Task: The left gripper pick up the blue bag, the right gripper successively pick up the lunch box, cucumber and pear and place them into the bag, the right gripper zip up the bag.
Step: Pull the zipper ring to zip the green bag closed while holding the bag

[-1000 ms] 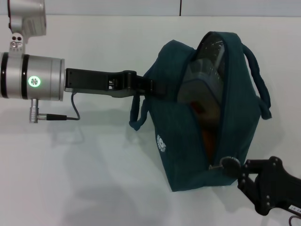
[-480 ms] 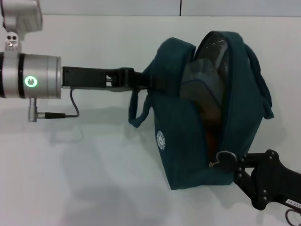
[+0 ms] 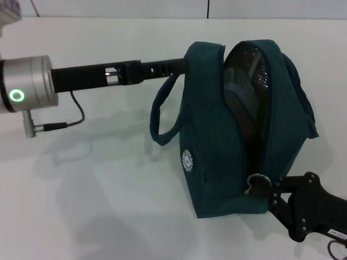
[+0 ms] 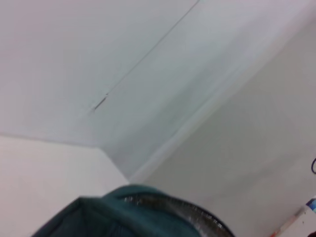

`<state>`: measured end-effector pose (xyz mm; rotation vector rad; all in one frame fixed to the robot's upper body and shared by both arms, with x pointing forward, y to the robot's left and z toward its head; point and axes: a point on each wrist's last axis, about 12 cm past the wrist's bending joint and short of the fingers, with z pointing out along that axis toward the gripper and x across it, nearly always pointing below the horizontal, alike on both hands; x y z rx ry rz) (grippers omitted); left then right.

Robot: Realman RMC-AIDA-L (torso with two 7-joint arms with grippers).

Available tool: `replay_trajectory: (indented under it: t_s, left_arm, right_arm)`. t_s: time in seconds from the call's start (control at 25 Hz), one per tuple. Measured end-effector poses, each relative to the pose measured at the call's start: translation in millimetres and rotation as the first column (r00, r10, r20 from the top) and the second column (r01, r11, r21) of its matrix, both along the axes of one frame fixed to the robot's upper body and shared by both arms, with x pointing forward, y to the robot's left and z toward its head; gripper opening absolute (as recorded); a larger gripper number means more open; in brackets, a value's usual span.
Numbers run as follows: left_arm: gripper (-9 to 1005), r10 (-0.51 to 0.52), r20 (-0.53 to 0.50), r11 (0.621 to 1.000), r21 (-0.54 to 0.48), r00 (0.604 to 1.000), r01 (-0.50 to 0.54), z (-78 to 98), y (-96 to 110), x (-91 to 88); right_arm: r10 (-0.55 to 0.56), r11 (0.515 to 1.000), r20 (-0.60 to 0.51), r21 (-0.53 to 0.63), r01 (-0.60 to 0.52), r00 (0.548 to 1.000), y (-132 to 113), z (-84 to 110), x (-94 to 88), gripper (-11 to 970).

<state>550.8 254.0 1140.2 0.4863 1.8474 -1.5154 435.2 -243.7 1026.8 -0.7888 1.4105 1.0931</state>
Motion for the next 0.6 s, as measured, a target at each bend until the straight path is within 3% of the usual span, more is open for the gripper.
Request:
replay_trajectory:
  t_s: [0.32,0.6]
  left_arm:
    - [583,-0.015,0.142,0.997,-0.073,0.99,0.026,7.8,10.8,-13.1]
    - [845,-0.015,0.217,0.995,-0.09,0.976,0.035,0.7,19.7,-31.2]
  right_arm:
    - [0.011,0.999,0.032,0.031,-0.012,0.999,2.0,5.9,1.4,4]
    - [0.007,0.997,0.082,0.073,-0.013,0.997,6.2,15.6,7.9,4]
